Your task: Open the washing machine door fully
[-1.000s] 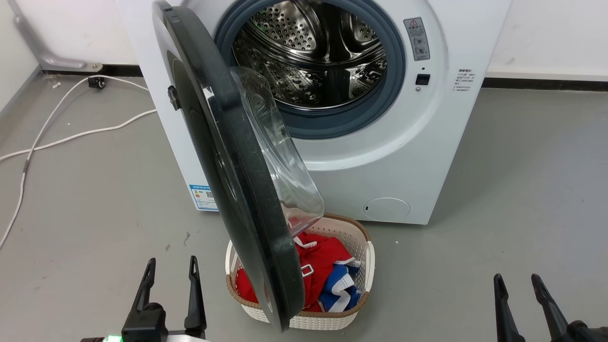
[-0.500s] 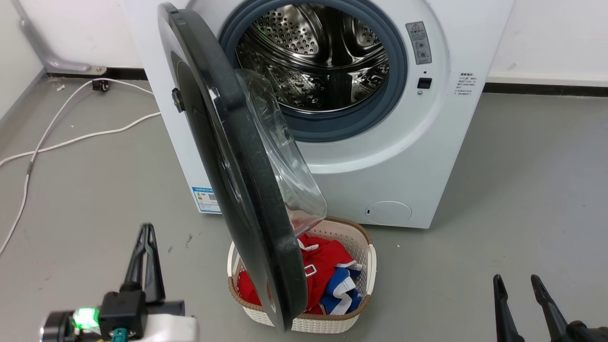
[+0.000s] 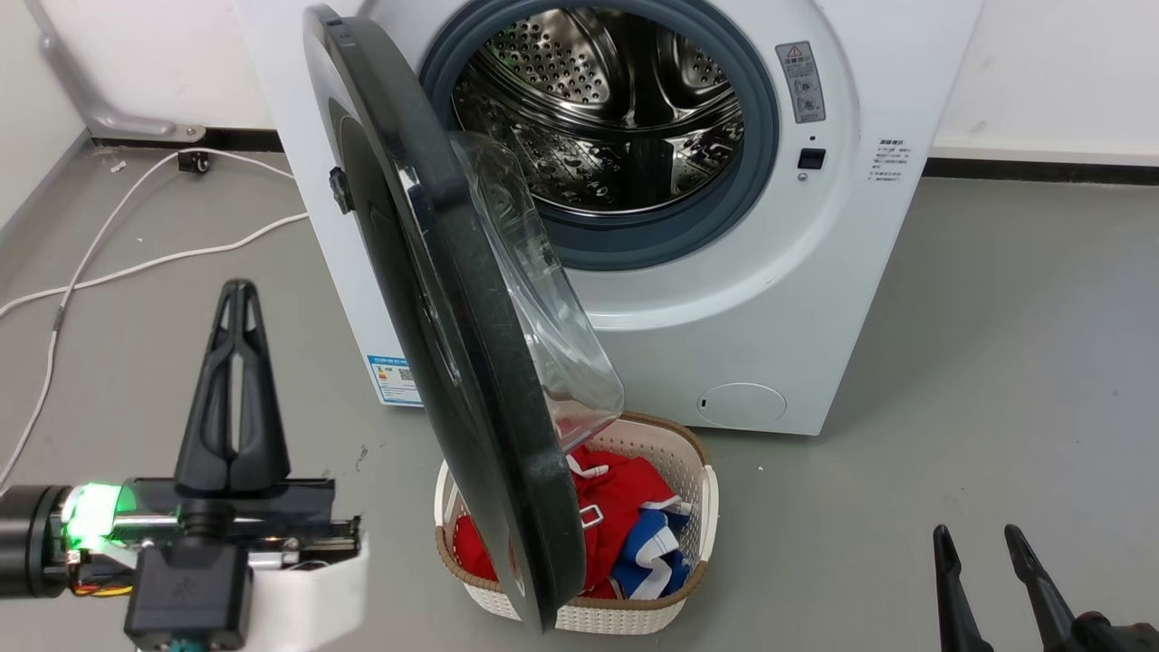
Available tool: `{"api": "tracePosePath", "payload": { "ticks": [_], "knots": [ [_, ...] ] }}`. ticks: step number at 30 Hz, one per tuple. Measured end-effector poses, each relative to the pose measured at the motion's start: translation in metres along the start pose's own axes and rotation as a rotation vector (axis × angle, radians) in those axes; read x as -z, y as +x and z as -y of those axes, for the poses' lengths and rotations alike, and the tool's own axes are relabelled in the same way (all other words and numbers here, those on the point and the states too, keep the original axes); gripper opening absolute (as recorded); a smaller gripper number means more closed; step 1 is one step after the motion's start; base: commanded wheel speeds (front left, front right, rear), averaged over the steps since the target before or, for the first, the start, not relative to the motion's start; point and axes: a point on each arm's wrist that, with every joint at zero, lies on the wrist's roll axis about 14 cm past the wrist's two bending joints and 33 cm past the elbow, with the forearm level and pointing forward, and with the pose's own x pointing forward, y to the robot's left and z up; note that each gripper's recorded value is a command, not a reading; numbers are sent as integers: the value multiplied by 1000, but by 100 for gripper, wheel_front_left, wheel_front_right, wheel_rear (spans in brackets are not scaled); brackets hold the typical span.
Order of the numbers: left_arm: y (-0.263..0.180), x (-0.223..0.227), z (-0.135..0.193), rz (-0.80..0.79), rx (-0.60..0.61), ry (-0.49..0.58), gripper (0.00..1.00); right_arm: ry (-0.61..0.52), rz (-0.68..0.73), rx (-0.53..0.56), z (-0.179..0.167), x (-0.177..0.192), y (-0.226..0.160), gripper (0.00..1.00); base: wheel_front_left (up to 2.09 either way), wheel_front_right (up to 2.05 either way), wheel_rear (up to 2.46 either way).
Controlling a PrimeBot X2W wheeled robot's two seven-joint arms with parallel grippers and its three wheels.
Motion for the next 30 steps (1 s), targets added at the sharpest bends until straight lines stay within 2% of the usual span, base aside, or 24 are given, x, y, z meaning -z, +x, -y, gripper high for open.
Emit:
{"api": "tracePosePath", "payload": {
  "ticks": [7,15,25,30],
  "knots": [
    [7,-37,33,121,101,-70,0,7,-10,0,0,3,0,100,0,0,0],
    [-4,-64,86,178,276,-198,0,13,-18,-9,-3,6,1,100,0,0,0],
    [-32,-65,154,120,505,-364,0,20,-30,-6,-3,10,2,100,0,0,0],
    [-46,-53,175,54,576,-401,0,21,-35,-3,-2,12,3,100,0,0,0]
  ]
}}
